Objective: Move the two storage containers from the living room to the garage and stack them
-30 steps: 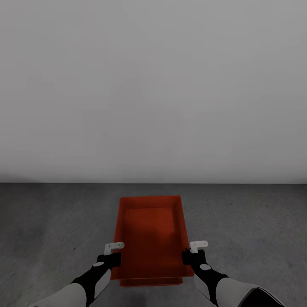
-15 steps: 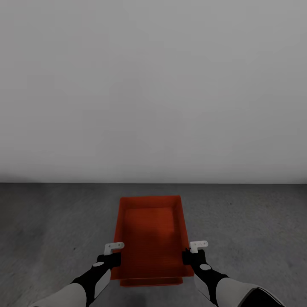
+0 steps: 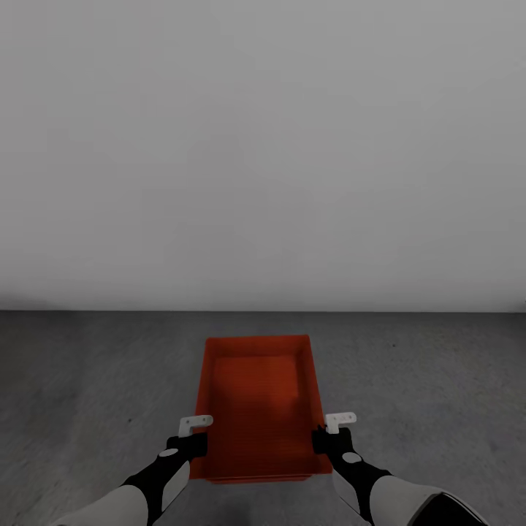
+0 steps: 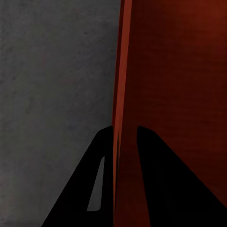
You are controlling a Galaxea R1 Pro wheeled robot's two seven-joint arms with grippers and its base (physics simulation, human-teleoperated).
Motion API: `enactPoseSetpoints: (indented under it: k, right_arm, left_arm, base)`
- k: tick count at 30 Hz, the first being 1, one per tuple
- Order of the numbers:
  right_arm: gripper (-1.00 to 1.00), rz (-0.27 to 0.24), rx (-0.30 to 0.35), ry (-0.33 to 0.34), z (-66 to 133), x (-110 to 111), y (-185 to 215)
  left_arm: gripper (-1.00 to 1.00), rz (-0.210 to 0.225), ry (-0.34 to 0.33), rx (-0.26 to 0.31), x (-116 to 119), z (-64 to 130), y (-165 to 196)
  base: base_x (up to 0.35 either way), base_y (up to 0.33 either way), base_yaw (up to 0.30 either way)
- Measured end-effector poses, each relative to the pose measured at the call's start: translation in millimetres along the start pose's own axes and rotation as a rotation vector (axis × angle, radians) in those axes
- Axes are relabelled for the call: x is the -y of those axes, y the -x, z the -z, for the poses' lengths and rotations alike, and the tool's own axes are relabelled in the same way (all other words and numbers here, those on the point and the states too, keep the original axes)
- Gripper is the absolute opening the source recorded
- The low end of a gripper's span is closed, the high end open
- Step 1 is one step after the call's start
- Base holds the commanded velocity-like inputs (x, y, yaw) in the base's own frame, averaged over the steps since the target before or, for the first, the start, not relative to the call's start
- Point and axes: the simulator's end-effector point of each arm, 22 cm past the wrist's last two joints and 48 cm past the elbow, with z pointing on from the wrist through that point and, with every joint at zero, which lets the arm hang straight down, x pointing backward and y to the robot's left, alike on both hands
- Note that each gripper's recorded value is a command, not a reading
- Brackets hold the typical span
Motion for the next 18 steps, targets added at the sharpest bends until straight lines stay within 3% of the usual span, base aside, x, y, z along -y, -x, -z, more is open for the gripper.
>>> enactPoseSetpoints:
  k: [18]
  right_arm:
    - [-1.00,0.000,0.000,0.000,0.1,-0.2,0.0]
  left_arm:
    - [-1.00,0.000,0.000,0.000,-0.2,0.0,0.0]
  base:
    - [-0.002,0.000,0.000]
